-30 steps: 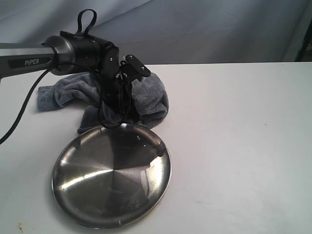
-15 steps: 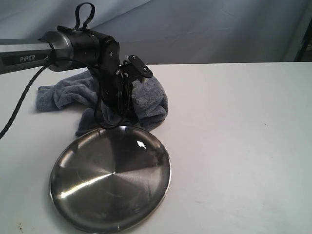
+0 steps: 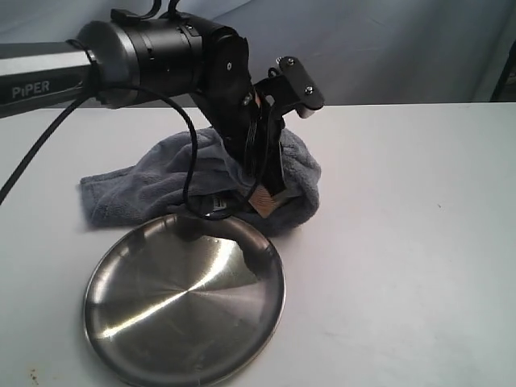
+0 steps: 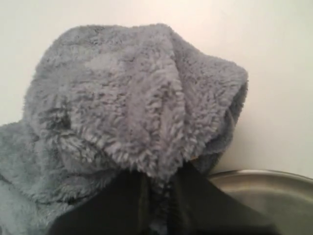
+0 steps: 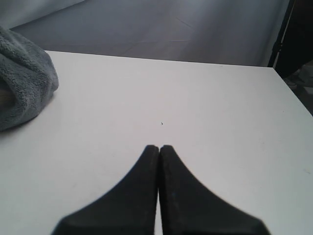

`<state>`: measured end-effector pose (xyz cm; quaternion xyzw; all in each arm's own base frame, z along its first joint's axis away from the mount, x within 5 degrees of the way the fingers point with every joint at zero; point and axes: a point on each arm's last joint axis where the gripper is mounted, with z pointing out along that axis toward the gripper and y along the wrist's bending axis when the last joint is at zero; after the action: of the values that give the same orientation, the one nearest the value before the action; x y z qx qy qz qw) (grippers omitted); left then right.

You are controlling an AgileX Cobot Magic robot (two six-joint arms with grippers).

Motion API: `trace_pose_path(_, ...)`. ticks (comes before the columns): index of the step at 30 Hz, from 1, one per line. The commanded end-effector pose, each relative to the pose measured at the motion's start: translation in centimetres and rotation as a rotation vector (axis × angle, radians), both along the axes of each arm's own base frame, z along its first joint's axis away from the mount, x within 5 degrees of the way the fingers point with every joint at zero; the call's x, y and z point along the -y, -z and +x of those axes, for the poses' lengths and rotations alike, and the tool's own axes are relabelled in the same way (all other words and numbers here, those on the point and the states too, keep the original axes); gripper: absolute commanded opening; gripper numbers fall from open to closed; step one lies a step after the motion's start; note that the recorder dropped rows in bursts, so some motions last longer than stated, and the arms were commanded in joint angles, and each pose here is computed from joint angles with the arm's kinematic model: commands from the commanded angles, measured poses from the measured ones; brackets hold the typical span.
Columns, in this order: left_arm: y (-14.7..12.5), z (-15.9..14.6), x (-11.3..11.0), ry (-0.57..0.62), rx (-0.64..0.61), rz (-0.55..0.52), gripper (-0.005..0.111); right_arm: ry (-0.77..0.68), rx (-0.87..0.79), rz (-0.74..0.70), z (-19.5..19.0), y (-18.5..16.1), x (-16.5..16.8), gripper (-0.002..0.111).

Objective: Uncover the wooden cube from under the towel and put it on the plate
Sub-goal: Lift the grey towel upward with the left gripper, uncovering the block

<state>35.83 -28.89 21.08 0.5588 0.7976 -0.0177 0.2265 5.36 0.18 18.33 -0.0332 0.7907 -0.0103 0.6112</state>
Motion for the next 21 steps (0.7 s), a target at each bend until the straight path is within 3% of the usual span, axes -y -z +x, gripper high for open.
trace_pose_path(1,-2.9,-0.3,0.4,-0.002,0.083,-0.094,0.000,-0.002,0.001,0.005,0.0,0.1,0.0,0.000)
trace_pose_path(8,-7.2,-0.8,0.0,-0.023,0.198,-0.210,0.000,-0.002,0.001,0.005,0.0,0.1,0.0,0.000)
trace_pose_path(21,-9.1,-0.9,0.4,-0.042,0.255,-0.337,0.000,-0.002,0.001,0.005,0.0,0.1,0.0,0.000)
